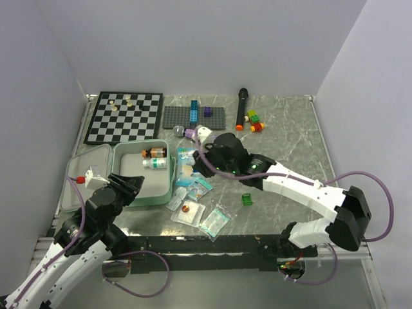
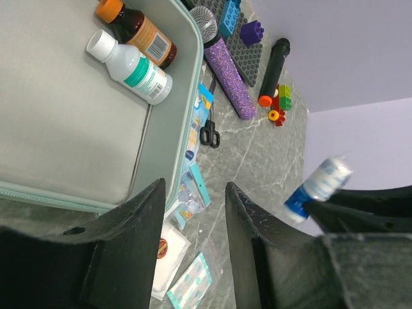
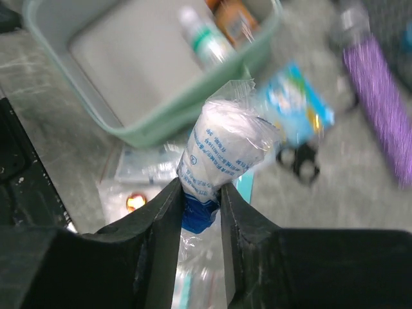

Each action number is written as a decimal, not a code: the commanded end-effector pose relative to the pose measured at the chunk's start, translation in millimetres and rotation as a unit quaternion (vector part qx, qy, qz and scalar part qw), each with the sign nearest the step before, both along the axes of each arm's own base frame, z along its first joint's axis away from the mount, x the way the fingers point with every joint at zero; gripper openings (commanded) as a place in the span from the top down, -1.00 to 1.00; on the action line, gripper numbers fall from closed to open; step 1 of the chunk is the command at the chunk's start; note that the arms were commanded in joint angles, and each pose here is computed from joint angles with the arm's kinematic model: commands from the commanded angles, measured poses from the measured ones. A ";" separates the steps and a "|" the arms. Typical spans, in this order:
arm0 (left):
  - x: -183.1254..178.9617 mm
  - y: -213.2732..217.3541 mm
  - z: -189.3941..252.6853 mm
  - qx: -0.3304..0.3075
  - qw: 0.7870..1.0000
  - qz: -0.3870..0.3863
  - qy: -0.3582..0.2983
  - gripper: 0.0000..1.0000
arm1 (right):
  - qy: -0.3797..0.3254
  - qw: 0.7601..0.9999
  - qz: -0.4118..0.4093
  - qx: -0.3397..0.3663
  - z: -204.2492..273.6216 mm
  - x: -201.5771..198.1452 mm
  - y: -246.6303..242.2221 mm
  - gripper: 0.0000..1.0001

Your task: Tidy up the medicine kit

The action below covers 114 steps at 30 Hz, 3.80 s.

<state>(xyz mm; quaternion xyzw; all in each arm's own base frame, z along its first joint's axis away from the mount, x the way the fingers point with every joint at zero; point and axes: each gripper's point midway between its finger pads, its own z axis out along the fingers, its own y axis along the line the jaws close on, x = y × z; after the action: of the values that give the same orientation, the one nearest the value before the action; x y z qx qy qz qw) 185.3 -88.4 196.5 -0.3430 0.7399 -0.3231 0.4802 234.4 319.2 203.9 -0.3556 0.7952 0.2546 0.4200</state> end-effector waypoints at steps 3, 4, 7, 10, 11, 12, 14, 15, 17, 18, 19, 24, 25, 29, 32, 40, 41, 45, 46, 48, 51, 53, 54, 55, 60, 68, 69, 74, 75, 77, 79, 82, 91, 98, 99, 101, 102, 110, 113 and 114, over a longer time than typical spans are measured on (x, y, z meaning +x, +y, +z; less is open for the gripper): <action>-4.2 9.1 14.8 -0.002 1.000 0.012 -0.009 0.06 | -0.196 0.954 0.224 -0.033 12.6 13.1 88.8 0.42; -4.6 8.3 16.2 -0.006 1.000 0.010 -0.012 0.06 | -0.180 0.953 0.236 -0.050 4.9 19.7 100.2 0.45; -5.3 7.6 18.7 -0.013 1.000 0.007 -0.017 0.06 | -0.174 0.945 0.270 -0.060 0.1 32.6 135.2 0.57; -6.7 11.0 21.5 -0.010 1.000 0.012 -0.016 0.06 | -0.177 0.938 0.296 -0.033 -8.7 30.6 158.6 0.59; -7.2 12.8 22.2 -0.008 1.000 0.015 -0.016 0.06 | -0.179 0.935 0.305 -0.027 -11.8 29.8 164.1 0.60; -7.8 13.3 22.7 -0.008 1.000 0.015 -0.016 0.06 | -0.179 0.932 0.314 -0.026 -16.7 28.1 169.5 0.59; -8.5 13.1 23.1 -0.011 1.000 0.014 -0.017 0.06 | -0.165 0.930 0.325 -0.038 -35.2 28.3 176.9 0.59; -8.5 13.1 23.3 -0.013 1.000 0.014 -0.019 0.06 | -0.155 0.930 0.329 -0.043 -42.3 29.1 180.0 0.59; -8.5 13.5 22.6 -0.015 1.000 0.015 -0.020 0.06 | -0.141 0.929 0.338 -0.052 -56.3 28.2 185.6 0.57; -8.3 13.6 22.0 -0.014 1.000 0.016 -0.020 0.06 | -0.138 0.928 0.341 -0.055 -62.3 27.9 188.3 0.56; -8.3 14.0 21.6 -0.013 1.000 0.016 -0.020 0.06 | -0.138 0.927 0.344 -0.060 -65.9 27.1 190.4 0.55; -6.5 14.3 21.8 -0.008 1.000 0.019 -0.021 0.05 | -0.133 0.929 0.330 -0.100 -88.4 36.5 191.9 0.46; -6.1 14.7 22.0 -0.007 1.000 0.020 -0.020 0.05 | -0.132 0.931 0.322 -0.111 -92.3 40.5 190.8 0.42; -5.1 13.5 19.3 -0.003 1.000 0.020 -0.016 0.06 | -0.127 0.933 0.302 -0.150 -102.9 51.4 183.4 0.35; -4.2 13.1 18.8 -0.003 1.000 0.020 -0.016 0.05 | -0.131 0.932 0.290 -0.172 -107.4 58.0 178.0 0.29; -3.1 12.9 16.5 0.001 1.000 0.022 -0.013 0.05 | -0.133 0.936 0.260 -0.195 -110.5 69.2 174.3 -0.08; -3.2 13.0 16.2 0.001 1.000 0.022 -0.013 0.05 | -0.132 0.936 0.260 -0.195 -110.4 68.5 174.4 -0.09; -4.0 13.6 15.5 0.001 1.000 0.022 -0.011 0.05 | -0.136 0.943 0.245 -0.178 -96.8 70.9 178.4 -0.09; -4.1 14.0 15.8 0.001 1.000 0.023 -0.011 0.05 | -0.138 0.947 0.239 -0.167 -88.3 70.0 179.1 -0.09; -4.2 15.4 17.3 -0.001 1.000 0.026 -0.014 0.05 | -0.148 0.954 0.226 -0.128 -62.9 67.4 183.0 -0.10; -2.7 16.0 19.3 -0.002 0.999 0.029 -0.020 0.05 | -0.163 0.964 0.201 -0.059 -14.0 62.8 187.1 -0.16; -0.9 16.1 17.5 0.000 0.999 0.033 -0.017 0.05 | -0.171 0.968 0.182 -0.017 19.9 60.1 184.3 -0.22; -0.4 15.6 16.7 0.001 0.999 0.033 -0.015 0.05 | -0.168 0.970 0.174 -0.007 25.6 58.6 182.1 -0.24; 0.6 14.9 16.3 0.002 0.999 0.033 -0.014 0.05 | -0.170 0.972 0.163 0.007 38.0 57.2 177.9 -0.26; 5.7 6.7 16.0 0.005 1.000 0.024 -0.007 0.06 | -0.168 0.981 0.079 0.063 73.3 47.5 129.8 -0.30; 13.8 -8.3 6.2 0.003 1.000 0.008 0.004 0.06 | 0.132 0.988 -0.033 0.073 -25.4 24.3 27.8 -0.16; 14.5 -9.8 4.2 0.004 1.000 0.006 0.006 0.06 | 0.144 0.988 -0.035 0.052 -44.7 17.6 19.9 -0.15; 19.8 -13.2 -1.6 0.008 1.000 0.008 0.011 0.06 | 0.198 0.979 -0.047 0.032 -100.6 -11.2 -1.4 -0.11; 21.2 -13.0 -2.7 0.013 1.000 0.010 0.013 0.06 | 0.206 0.977 -0.048 0.036 -105.3 -15.4 -1.6 -0.10; 25.9 -11.9 -0.9 0.023 0.999 0.019 0.013 0.07 | 0.216 0.974 -0.048 0.048 -110.0 -21.7 -2.3 -0.08; 32.6 -12.5 -2.0 0.041 0.999 0.024 0.016 0.08 | 0.219 0.973 -0.049 0.059 -111.3 -25.7 -3.1 -0.07; 41.7 -17.2 -7.8 0.063 0.997 0.028 0.036 0.10 | 0.211 0.974 -0.045 0.076 -103.4 -29.6 -1.8 -0.06; 68.3 -12.3 -64.3 0.138 0.981 0.030 0.135 0.49 | 0.173 0.982 -0.060 0.050 -93.5 -36.4 -29.8 -0.05; 89.2 -11.2 -97.7 0.159 0.968 0.013 0.192 0.80 | 0.148 0.986 -0.072 0.035 -90.7 -37.5 -46.9 -0.05; 91.7 -12.1 -101.7 0.165 0.966 0.009 0.199 0.81 | 0.145 0.986 -0.075 0.033 -90.4 -37.1 -49.3 -0.06; 95.6 -14.2 -110.7 0.174 0.962 0.001 0.213 0.86 | 0.140 0.986 -0.081 0.031 -89.9 -37.1 -53.4 -0.05; 97.9 -15.0 -115.2 0.178 0.960 0.000 0.218 0.88 | 0.137 0.987 -0.084 0.032 -88.1 -37.0 -55.1 -0.06; 110.5 -31.4 -141.7 0.174 0.953 -0.025 0.248 0.94 | 0.124 0.987 -0.095 0.029 -87.8 -35.9 -63.3 -0.07; 118.4 -36.8 -142.7 0.169 0.954 -0.027 0.244 0.95 | 0.126 0.987 -0.094 0.029 -88.0 -36.1 -62.7 -0.06; 121.0 -39.0 -143.2 0.168 0.955 -0.029 0.244 0.95 | 0.127 0.987 -0.092 0.028 -88.4 -36.5 -62.4 -0.06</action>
<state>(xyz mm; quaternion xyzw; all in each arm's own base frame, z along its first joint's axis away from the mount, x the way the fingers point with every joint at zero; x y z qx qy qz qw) 277.0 -108.4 32.7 -0.3085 0.9005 -0.0698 0.2983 196.2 258.8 110.9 -0.2309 0.8688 0.2831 0.3343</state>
